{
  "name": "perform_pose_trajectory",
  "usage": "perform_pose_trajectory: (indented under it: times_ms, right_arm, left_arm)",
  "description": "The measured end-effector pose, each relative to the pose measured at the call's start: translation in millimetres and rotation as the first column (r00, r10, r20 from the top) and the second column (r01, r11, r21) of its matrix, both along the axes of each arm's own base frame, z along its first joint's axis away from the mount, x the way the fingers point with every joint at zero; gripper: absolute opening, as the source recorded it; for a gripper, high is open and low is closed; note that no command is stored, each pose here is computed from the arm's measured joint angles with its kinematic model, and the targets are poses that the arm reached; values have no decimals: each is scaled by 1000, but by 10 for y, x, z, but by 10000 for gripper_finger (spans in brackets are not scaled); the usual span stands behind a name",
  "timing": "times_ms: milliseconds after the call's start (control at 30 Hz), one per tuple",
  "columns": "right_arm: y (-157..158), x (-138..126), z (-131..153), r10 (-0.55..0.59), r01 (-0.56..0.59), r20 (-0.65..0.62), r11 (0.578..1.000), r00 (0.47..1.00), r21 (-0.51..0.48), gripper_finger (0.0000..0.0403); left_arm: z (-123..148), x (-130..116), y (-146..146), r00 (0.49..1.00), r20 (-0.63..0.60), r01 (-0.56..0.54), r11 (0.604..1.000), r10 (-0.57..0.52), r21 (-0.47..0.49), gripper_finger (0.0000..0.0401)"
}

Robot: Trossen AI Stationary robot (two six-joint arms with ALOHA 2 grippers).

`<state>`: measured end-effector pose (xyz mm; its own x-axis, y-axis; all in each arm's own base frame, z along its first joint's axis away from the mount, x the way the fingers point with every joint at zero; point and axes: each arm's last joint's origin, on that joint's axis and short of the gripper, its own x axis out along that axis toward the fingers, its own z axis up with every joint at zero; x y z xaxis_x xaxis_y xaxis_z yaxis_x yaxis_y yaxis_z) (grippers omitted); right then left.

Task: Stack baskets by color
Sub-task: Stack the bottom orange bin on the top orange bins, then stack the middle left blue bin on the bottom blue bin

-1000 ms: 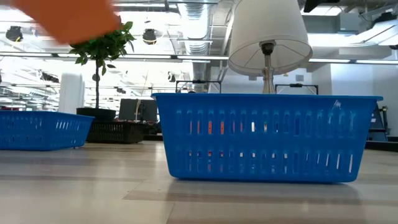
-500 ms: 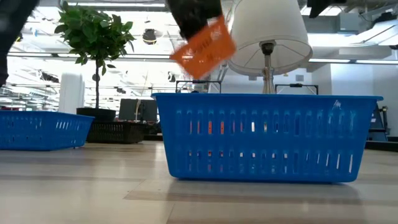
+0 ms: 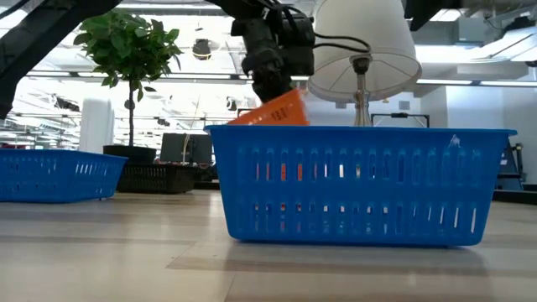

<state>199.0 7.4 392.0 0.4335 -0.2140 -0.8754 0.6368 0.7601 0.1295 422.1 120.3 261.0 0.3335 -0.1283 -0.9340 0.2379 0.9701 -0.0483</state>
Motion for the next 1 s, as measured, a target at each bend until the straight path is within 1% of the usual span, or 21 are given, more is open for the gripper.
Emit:
perform_pose_trajectory:
  times_ms: [133, 267, 333, 400, 733, 833, 900, 1000]
  right_arm:
    - [-27, 17, 8, 7, -7, 13, 1000, 1000, -9, 177]
    - [-57, 42, 20, 16, -15, 36, 1000, 999, -14, 177]
    - [-69, 42, 20, 12, -11, 36, 1000, 999, -14, 177]
    - [-72, 42, 20, 16, -15, 35, 1000, 999, -17, 177]
    - [-72, 48, 23, 25, -24, 39, 999, 999, -20, 177]
    - [-71, 48, 23, 31, -30, 38, 999, 999, -23, 177]
    - [-71, 48, 23, 34, -33, 36, 999, 999, -24, 177]
    - [-48, 58, -19, 60, -59, 22, 998, 998, -19, 177]
  left_arm:
    - [-6, -8, 4, 999, -17, -43, 999, 44, 7, 0]
    - [-16, -34, -18, 999, -43, 6, 1000, -5, 8, 1]
    - [-15, -23, -35, 999, -34, 31, 999, -30, 16, 8]
    - [-15, -18, -51, 998, -32, 51, 998, -50, 25, 23]
    - [-12, -6, -58, 998, -23, 53, 998, -52, 29, 129]
    - [-12, -5, -61, 999, -25, 40, 999, -39, 25, 148]
    - [7, -32, -69, 999, -44, 13, 1000, -13, 5, 155]
    - [164, -124, -82, 996, -76, -55, 997, 51, -48, 160]
